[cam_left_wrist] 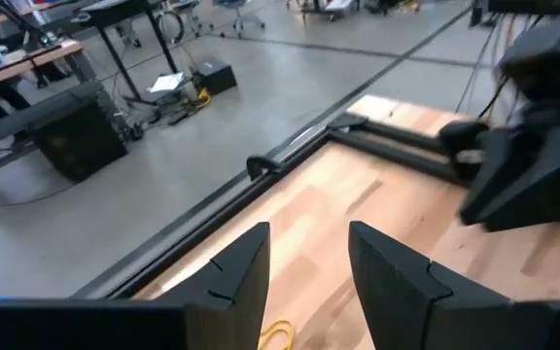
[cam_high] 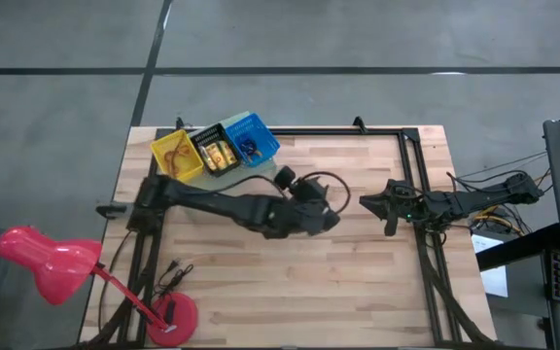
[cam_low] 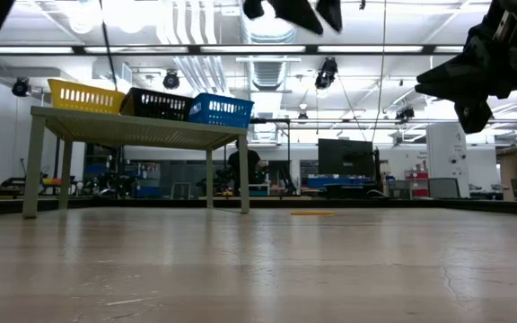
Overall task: Pick & Place Office Desk Supplies
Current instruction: Put the yellow rubber band into the yellow basket on the shelf
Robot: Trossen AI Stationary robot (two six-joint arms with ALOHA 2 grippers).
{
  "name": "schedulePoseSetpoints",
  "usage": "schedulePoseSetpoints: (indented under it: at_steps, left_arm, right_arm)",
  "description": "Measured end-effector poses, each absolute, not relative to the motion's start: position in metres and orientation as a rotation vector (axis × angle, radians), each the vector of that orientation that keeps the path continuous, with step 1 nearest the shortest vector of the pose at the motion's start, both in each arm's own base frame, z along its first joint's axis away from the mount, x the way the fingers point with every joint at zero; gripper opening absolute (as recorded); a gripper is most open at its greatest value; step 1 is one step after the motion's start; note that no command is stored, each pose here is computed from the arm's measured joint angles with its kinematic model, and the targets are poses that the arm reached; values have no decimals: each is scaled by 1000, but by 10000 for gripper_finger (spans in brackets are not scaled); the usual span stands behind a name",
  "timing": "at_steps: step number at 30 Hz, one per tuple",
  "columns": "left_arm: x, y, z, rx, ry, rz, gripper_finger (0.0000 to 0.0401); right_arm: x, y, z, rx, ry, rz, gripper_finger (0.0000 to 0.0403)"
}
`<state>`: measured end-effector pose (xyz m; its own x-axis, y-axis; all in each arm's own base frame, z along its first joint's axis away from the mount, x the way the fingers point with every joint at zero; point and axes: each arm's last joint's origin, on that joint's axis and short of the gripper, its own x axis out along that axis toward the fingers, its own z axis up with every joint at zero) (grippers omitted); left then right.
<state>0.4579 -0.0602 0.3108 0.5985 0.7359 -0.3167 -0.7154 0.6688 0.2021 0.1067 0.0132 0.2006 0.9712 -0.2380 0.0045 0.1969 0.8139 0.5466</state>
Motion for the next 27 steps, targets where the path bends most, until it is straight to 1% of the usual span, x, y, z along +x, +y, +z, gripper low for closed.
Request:
schedulePoseSetpoints:
  at_steps: [2,10,15,20,27]
  left_arm:
    - [466,-52,298,53,417,851,143]
    - [485,-9,260,-82,503,811,143]
    - [494,19,236,-242,506,843,143]
    - [502,26,208,-337,511,880,138]
    - [508,25,182,-329,539,887,130]
  right_arm:
    - [107,13,201,575,-74,-232,68]
    - [107,13,201,575,-74,-232,68]
    - [107,13,201,575,-74,-232,68]
    - [107,13,201,575,-74,-232,68]
    - [107,13,201,575,-74,-232,68]
